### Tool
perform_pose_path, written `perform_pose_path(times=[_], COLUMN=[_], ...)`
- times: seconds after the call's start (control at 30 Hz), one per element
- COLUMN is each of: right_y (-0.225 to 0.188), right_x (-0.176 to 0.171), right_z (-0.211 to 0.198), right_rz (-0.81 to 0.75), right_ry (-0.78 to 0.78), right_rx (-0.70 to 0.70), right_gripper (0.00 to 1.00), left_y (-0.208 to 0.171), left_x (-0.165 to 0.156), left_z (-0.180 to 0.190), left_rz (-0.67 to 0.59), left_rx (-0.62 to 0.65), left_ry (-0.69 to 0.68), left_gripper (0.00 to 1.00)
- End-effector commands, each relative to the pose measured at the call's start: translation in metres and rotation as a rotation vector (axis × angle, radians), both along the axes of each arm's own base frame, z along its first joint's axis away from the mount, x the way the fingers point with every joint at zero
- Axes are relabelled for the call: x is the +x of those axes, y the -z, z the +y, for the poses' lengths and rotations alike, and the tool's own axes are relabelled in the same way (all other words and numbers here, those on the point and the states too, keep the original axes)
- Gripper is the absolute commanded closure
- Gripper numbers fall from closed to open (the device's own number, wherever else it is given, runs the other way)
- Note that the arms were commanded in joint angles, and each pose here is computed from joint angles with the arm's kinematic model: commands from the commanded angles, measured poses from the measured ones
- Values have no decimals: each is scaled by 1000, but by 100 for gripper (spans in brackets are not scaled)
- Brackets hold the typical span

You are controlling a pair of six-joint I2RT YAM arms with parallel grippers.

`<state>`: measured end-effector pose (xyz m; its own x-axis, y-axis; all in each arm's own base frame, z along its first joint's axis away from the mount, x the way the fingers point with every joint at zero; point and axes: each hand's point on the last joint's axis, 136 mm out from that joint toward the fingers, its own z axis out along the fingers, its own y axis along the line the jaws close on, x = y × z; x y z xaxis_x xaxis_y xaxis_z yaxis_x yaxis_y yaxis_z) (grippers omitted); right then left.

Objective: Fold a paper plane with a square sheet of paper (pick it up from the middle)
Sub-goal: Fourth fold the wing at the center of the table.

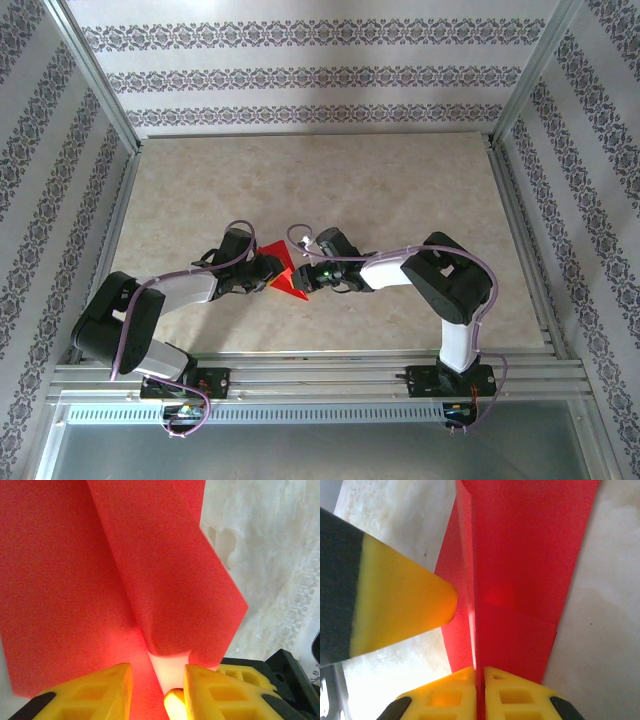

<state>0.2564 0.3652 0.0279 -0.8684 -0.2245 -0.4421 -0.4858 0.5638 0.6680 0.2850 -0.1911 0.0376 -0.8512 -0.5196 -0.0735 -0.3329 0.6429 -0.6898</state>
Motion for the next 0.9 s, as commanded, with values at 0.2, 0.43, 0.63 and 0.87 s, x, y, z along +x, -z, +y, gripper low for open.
perform_pose_path(times=[0.2,0.43,0.63,0.87], right_y=[3,7,11,12], right_x=[-1,-2,0,2], right_z=[5,6,2,-2], right_rz=[119,169,191,203], right_ry=[-16,-17,3,21], right_rx=[30,27,20,23], right_gripper=[88,88,87,87], left_y=[-2,0,3,12], left_x=[2,3,3,1], left_z=[-5,-3,-1,2], left_rz=[-40,-41,-38,-2], left_rx=[8,26,55,89], left_ry=[32,34,44,51], left_gripper=[70,70,63,62])
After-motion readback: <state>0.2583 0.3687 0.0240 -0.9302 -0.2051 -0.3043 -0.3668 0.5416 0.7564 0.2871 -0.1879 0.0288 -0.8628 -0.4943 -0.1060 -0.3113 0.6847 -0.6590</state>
